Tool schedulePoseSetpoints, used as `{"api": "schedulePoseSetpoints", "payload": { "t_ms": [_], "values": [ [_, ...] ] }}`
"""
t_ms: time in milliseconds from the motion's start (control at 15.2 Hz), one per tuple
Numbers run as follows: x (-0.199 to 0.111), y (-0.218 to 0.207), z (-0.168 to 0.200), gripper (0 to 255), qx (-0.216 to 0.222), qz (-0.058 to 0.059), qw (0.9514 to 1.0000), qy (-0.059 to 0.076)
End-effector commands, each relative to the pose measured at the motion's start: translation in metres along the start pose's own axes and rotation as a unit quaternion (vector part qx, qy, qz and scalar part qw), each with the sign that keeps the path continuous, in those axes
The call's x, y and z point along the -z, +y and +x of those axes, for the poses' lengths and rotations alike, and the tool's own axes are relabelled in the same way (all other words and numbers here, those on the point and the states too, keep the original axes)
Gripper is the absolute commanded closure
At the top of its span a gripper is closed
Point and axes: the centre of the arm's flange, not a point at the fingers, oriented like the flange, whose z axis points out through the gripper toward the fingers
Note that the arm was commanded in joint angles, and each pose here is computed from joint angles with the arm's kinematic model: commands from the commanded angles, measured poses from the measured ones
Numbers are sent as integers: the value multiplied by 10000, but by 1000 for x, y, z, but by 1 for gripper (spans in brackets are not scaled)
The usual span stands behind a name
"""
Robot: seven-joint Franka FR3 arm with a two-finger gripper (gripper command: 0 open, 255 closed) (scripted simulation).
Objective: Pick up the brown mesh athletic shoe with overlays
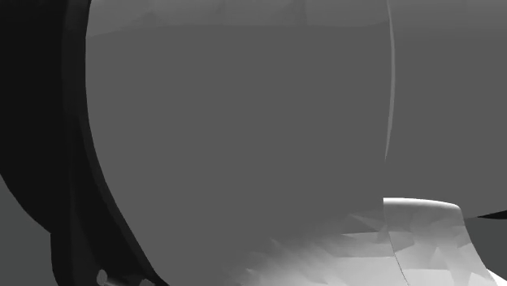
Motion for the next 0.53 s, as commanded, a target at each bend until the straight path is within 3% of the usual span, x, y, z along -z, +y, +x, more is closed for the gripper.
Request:
{"api": "schedulePoseSetpoints", "payload": {
  "t_ms": [0,462],
  "values": [
    [11,2,1,255,-3,-5,10000,3],
    [38,5,4,255,-3,-5,10000,3]
  ]
}}
